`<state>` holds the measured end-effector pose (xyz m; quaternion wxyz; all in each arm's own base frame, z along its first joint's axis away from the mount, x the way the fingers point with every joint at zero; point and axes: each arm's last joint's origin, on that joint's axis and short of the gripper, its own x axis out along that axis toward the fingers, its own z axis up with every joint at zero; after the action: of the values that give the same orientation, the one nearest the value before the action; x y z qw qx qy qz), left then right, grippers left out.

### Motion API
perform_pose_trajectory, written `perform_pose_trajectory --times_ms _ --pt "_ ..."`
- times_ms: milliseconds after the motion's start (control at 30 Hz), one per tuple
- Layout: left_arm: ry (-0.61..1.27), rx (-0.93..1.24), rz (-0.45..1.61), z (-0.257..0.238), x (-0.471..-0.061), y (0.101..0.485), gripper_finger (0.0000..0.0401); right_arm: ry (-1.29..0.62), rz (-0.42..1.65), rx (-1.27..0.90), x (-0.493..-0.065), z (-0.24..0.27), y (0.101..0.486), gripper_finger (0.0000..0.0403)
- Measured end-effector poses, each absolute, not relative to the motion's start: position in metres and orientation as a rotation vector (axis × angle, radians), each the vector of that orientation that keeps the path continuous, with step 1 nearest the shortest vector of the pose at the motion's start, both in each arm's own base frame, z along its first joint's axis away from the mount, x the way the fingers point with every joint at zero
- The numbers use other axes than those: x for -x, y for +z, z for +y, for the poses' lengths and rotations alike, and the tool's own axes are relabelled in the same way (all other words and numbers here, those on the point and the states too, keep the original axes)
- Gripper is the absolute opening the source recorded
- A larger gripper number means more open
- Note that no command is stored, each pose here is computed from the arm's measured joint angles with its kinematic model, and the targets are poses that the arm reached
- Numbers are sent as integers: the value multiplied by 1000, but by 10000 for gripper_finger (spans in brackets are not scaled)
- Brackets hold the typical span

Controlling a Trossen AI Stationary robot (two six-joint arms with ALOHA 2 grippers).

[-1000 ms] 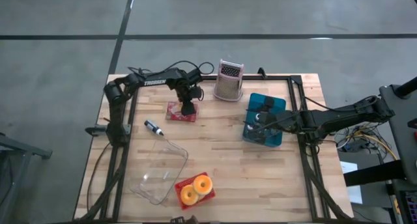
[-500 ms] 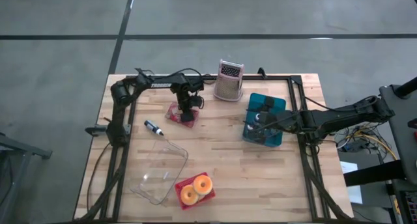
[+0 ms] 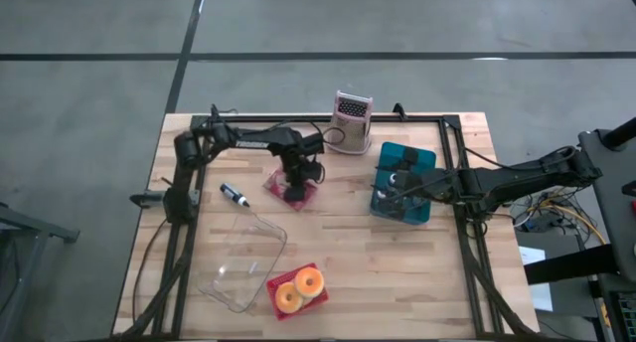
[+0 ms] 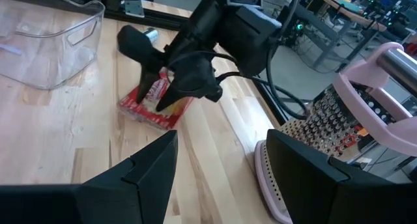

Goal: Pick & Place Food Item
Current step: Put the popcorn bag into the transparent bin

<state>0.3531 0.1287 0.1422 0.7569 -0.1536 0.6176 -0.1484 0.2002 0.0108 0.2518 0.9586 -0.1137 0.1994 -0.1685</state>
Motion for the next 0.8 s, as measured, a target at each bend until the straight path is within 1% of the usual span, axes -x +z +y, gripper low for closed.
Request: perform_pose_trajectory --times_ms 233,333,433,700,800 --pt "-353 250 1250 115 -378 163 190 -343 403 227 -200 11 252 231" --pt "-309 279 1212 114 -387 174 190 -344 401 220 -200 11 252 230" --pt "-176 289 1201 114 -395 180 190 -349 400 218 -200 11 252 230" --pt "245 162 1242 86 -406 172 190 -389 397 212 -200 10 252 230" --pt "338 143 1241 74 -408 171 190 -399 398 216 -200 9 252 230"
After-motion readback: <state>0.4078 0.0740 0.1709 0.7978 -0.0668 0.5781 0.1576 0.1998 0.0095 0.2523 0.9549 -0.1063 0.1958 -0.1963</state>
